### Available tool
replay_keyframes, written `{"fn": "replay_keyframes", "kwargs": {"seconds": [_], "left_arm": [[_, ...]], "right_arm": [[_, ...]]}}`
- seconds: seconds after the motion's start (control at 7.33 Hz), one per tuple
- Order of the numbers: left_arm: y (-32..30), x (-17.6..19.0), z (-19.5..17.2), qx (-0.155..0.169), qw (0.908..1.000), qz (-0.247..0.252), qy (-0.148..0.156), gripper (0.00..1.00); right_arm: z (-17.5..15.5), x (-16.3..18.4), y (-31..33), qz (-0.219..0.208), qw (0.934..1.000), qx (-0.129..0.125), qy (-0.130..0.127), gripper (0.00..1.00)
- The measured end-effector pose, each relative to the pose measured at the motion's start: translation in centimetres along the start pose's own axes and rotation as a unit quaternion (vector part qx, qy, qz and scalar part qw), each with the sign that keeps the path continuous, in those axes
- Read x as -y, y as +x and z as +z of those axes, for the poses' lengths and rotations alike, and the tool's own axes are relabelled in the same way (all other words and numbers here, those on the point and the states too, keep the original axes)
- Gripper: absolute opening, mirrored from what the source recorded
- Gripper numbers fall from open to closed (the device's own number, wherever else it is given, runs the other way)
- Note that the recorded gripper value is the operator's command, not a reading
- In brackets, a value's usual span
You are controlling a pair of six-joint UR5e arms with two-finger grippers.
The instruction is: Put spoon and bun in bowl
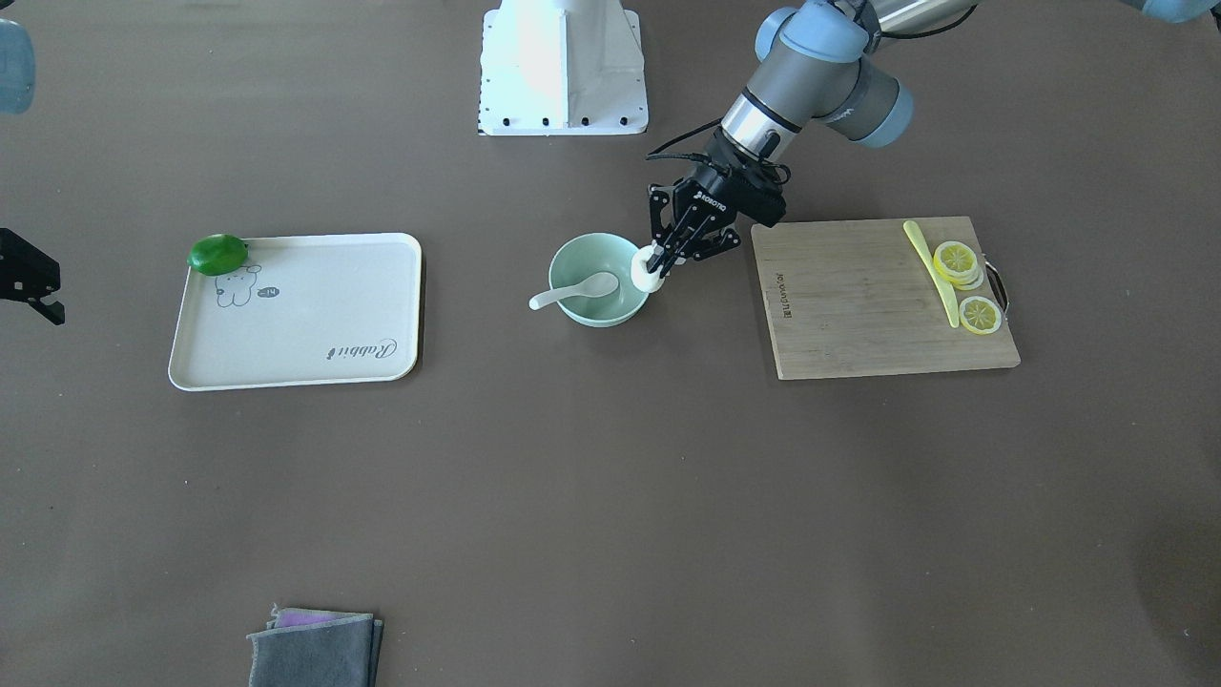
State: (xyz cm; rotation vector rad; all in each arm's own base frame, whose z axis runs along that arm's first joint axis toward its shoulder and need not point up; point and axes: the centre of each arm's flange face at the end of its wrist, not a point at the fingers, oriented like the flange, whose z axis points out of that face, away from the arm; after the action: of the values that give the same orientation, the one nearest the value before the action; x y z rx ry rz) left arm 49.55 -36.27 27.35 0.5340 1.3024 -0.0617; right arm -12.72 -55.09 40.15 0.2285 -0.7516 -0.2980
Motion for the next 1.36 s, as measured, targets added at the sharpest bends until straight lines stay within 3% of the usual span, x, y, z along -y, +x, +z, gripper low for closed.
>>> {"fn": "replay_keyframes", "kwargs": {"seconds": [0.14, 0.27, 0.95, 1.09, 1.36], "left_arm": [[2.2, -1.4, 1.0, -0.009, 1.0000, 0.001, 0.002, 0.35], [3.7, -2.1, 1.7, -0.015, 0.9999, 0.001, 0.003, 0.93], [3.9, -1.8, 1.8, -0.008, 1.0000, 0.005, 0.000, 0.98], [2.6, -0.5, 1.3, 0.017, 0.9997, 0.004, -0.019, 0.98], [-1.4, 5.5, -1.0, 0.088, 0.9934, -0.004, -0.073, 0.98]], "right_arm": [[0.0, -0.1, 0.1, 0.000, 1.0000, 0.000, 0.000, 1.00], [0.0, -0.1, 0.2, 0.000, 1.0000, 0.000, 0.000, 1.00], [-0.9, -0.9, 2.5, 0.022, 0.9997, -0.008, 0.005, 1.00], [-1.3, -2.3, 5.1, 0.043, 0.9989, -0.018, 0.005, 1.00], [-1.4, -6.6, 10.7, 0.079, 0.9964, -0.032, -0.006, 1.00]]}}
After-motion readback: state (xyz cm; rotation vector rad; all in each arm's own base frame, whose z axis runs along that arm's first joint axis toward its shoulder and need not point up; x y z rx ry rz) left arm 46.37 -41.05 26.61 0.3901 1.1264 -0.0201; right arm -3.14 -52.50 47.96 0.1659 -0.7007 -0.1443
